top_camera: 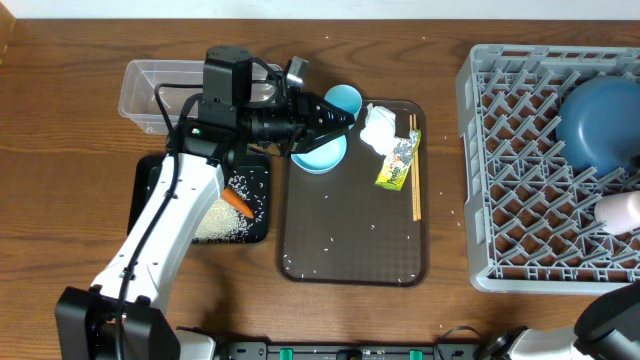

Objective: Sort waste into correct bins and load items into the dishwasher rack

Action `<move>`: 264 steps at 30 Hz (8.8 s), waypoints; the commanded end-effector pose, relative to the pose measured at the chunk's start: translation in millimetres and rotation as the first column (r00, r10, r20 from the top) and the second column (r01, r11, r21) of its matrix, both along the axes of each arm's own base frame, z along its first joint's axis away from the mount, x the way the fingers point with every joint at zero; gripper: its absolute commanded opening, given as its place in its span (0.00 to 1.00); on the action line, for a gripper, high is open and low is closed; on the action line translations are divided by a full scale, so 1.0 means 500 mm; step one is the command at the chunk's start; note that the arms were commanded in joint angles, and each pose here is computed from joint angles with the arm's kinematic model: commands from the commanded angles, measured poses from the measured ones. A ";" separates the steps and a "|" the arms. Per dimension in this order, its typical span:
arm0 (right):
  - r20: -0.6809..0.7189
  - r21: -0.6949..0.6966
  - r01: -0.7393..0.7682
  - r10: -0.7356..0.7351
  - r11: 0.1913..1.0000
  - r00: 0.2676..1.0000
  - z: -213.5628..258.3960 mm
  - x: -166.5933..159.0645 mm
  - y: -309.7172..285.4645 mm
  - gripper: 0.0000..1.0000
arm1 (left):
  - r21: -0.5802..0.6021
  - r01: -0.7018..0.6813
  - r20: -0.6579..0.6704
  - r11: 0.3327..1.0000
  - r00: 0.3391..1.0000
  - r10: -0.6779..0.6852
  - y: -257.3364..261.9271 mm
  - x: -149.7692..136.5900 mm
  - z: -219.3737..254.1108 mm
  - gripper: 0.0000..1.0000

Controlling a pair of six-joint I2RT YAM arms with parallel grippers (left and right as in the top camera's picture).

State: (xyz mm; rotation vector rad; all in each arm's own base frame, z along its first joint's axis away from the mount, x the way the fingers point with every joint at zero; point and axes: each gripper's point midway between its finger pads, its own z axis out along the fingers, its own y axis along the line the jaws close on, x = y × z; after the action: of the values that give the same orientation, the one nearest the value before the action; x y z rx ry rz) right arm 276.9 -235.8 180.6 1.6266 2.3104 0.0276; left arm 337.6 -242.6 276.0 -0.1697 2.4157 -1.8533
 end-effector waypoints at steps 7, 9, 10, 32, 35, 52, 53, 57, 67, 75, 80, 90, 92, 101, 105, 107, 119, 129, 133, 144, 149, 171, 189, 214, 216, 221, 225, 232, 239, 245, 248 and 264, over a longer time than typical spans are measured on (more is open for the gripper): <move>0.380 -0.041 -0.592 0.561 0.805 0.736 0.160 0.139 0.261 0.99 | 0.116 -0.078 0.140 0.990 0.988 0.062 0.006 0.034 -0.028 0.50; 0.368 -0.052 -0.629 0.601 0.775 0.710 0.159 0.150 0.295 0.99 | 0.181 -0.127 0.156 0.975 0.983 0.099 0.014 0.045 -0.052 0.52; 0.361 -0.059 -0.647 0.620 0.760 0.696 0.156 0.157 0.310 0.99 | 0.227 -0.162 0.173 0.960 0.977 0.124 0.023 0.055 -0.067 0.55; 0.302 -0.105 -0.806 0.790 0.583 0.533 0.065 0.216 0.493 0.99 | 0.688 -0.425 0.450 0.588 0.886 0.114 0.084 0.202 -0.169 0.85; 0.296 -0.092 -0.814 0.796 0.574 0.528 0.041 0.213 0.502 0.99 | 0.767 -0.332 0.369 0.548 0.928 0.046 0.076 0.226 -0.197 0.93; 0.271 -0.047 -0.819 0.797 0.571 0.540 -0.010 0.193 0.505 0.99 | 0.862 -0.168 0.178 0.478 0.984 0.023 0.061 0.281 -0.360 0.93; 0.270 -0.047 -0.821 0.799 0.569 0.538 -0.010 0.193 0.506 0.99 | 0.859 -0.173 0.187 0.481 0.982 0.020 0.056 0.283 -0.359 0.93; 0.270 -0.049 -0.822 0.800 0.568 0.536 -0.010 0.193 0.505 0.99 | 0.851 -0.185 0.209 0.492 0.978 0.005 0.035 0.288 -0.358 0.89; 0.261 -0.042 -0.828 0.806 0.559 0.531 -0.013 0.187 0.506 0.99 | 0.859 -0.160 0.179 0.486 0.984 0.006 0.019 0.284 -0.398 0.47; 0.258 -0.042 -0.831 0.810 0.554 0.527 -0.014 0.186 0.506 0.99 | 0.866 -0.207 0.210 0.455 0.977 0.045 0.031 0.299 -0.395 0.33; 0.258 -0.042 -0.831 0.810 0.554 0.527 -0.014 0.185 0.506 0.99 | 0.865 -0.210 0.208 0.456 0.977 0.056 0.031 0.299 -0.395 0.34; 0.255 -0.036 -0.832 0.810 0.554 0.528 -0.016 0.182 0.507 0.99 | 0.862 -0.215 0.213 0.458 0.975 0.056 0.030 0.302 -0.394 0.19; 0.255 -0.036 -0.832 0.810 0.554 0.528 -0.016 0.183 0.507 0.99 | 0.862 -0.215 0.213 0.459 0.975 0.056 0.030 0.302 -0.394 0.19; 0.254 -0.034 -0.832 0.810 0.554 0.529 -0.016 0.182 0.507 0.99 | 0.858 -0.224 0.223 0.463 0.973 0.057 0.028 0.306 -0.395 0.06; 0.253 -0.032 -0.832 0.810 0.554 0.529 -0.017 0.181 0.507 0.99 | 0.851 -0.236 0.223 0.469 0.971 0.084 0.027 0.307 -0.388 0.06; 0.251 -0.026 -0.832 0.809 0.554 0.531 -0.018 0.178 0.507 0.99 | 0.836 -0.251 0.221 0.488 0.968 0.119 0.024 0.305 -0.368 0.06; 0.640 0.163 -0.916 0.668 0.366 0.381 0.076 0.151 0.628 0.99 | 0.558 -0.223 0.308 0.800 0.950 0.050 -0.046 0.213 -0.053 0.06; 0.949 0.202 -0.964 0.208 0.173 0.236 0.273 0.121 0.599 0.99 | 0.250 -0.178 0.250 0.952 0.961 0.114 0.001 0.096 0.190 0.06; 0.939 0.257 -0.950 0.187 0.176 0.289 0.273 0.122 0.594 0.99 | 0.115 -0.061 0.185 0.991 0.982 0.039 -0.018 0.042 0.247 0.06; 0.842 0.517 -0.850 0.119 0.106 0.527 0.277 0.124 0.620 0.99 | -0.048 -0.018 0.065 0.999 0.998 0.021 -0.039 0.026 0.318 0.06; 0.826 0.544 -0.836 0.127 0.073 0.549 0.302 0.142 0.637 0.99 | -0.105 -0.028 0.093 0.994 0.995 0.038 -0.044 0.038 0.357 0.06; 0.954 0.261 -0.950 0.103 0.173 0.281 0.559 0.126 0.701 0.99 | -0.202 0.049 0.085 0.978 0.996 -0.033 -0.053 0.017 0.415 0.06; 0.982 0.187 -0.981 0.026 0.055 0.188 0.625 0.104 0.800 0.99 | -0.235 0.148 0.054 0.961 0.989 -0.139 -0.049 -0.045 0.449 0.06; 0.981 0.189 -0.982 0.043 0.001 0.189 0.620 0.088 0.832 0.91 | -0.233 0.124 0.088 0.965 0.990 -0.106 -0.045 -0.042 0.457 0.06; 0.981 0.189 -0.982 0.043 0.000 0.189 0.620 0.088 0.832 0.88 | -0.231 0.125 0.098 0.965 0.990 -0.105 -0.045 -0.041 0.456 0.06; 0.982 0.184 -0.983 0.040 0.002 0.184 0.625 0.084 0.832 0.81 | -0.229 0.123 0.094 0.966 0.990 -0.104 -0.046 -0.039 0.451 0.06; 0.985 0.169 -0.986 0.039 0.003 0.169 0.634 0.073 0.831 0.75 | -0.228 0.120 0.089 0.966 0.991 -0.102 -0.046 -0.037 0.448 0.06; 0.989 0.141 -0.990 0.037 0.003 0.141 0.651 0.051 0.830 0.74 | -0.228 0.118 0.088 0.967 0.991 -0.100 -0.046 -0.036 0.447 0.06; 0.991 0.125 -0.992 0.039 -0.001 0.125 0.661 0.034 0.830 0.72 | -0.228 0.117 0.088 0.967 0.991 -0.100 -0.046 -0.036 0.447 0.07; 0.991 0.131 -0.991 0.037 0.002 0.131 0.660 0.036 0.829 0.71 | -0.228 0.118 0.088 0.967 0.991 -0.100 -0.046 -0.036 0.447 0.06; 0.991 0.131 -0.991 0.037 0.002 0.131 0.660 0.036 0.829 0.70 | -0.228 0.119 0.087 0.966 0.991 -0.102 -0.046 -0.036 0.447 0.06; 0.990 0.138 -0.990 0.029 0.029 0.139 0.658 0.052 0.815 0.72 | -0.232 0.168 0.083 0.958 0.985 -0.153 -0.047 -0.055 0.448 0.06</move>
State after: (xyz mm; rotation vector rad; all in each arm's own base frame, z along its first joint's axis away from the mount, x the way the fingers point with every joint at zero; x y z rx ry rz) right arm 304.7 176.2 502.4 0.0427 1.8244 2.1877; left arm 324.1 -267.6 491.2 -0.0127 2.2349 -2.1731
